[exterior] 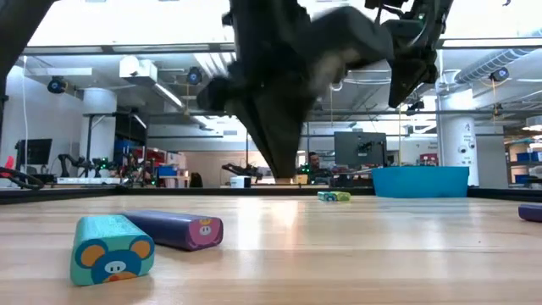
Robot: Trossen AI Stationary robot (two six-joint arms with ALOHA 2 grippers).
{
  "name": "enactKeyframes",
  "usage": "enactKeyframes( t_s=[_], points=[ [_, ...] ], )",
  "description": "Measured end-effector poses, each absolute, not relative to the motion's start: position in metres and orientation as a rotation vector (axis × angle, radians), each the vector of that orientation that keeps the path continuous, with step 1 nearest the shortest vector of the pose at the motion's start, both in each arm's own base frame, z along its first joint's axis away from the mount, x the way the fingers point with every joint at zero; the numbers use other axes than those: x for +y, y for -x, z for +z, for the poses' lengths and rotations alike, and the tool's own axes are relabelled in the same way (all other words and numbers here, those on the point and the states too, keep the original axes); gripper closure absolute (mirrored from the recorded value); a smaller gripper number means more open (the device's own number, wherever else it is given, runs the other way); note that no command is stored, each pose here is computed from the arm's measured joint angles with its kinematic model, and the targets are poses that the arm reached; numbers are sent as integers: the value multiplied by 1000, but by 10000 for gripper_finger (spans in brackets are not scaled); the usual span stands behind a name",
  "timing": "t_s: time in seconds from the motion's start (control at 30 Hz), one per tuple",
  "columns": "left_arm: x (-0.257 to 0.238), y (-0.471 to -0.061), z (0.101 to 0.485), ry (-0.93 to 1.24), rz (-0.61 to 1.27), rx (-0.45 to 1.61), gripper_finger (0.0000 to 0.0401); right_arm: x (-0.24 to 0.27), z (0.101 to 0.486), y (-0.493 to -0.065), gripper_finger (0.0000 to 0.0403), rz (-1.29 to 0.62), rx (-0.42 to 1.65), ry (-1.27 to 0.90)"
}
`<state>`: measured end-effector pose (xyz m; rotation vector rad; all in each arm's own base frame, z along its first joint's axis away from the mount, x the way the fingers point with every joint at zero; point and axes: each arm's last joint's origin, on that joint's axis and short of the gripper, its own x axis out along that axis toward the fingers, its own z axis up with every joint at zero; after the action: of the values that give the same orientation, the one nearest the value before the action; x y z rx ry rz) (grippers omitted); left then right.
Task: Sort blocks
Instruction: Put the violet block into the blue bin
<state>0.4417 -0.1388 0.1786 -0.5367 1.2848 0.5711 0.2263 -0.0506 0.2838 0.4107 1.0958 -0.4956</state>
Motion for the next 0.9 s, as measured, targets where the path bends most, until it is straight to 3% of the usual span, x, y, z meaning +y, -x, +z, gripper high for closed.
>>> enactKeyframes(
  t_s=[0.23,0.4,0.63,0.9],
  points=[
    [-172,-421,219,1,155,1455,391,-51,284,-226,392,-492,1098,-406],
    [-203,-410,210,-31,-168,1512,354,-50,284,-226,392,-487,1103,-401],
    [-234,-391,194,-96,-280,1435,304,-50,284,-226,392,-472,1105,-411],
    [-218,-377,194,-87,-177,1342,292,-49,284,-226,392,-462,1107,-415]
  ],
)
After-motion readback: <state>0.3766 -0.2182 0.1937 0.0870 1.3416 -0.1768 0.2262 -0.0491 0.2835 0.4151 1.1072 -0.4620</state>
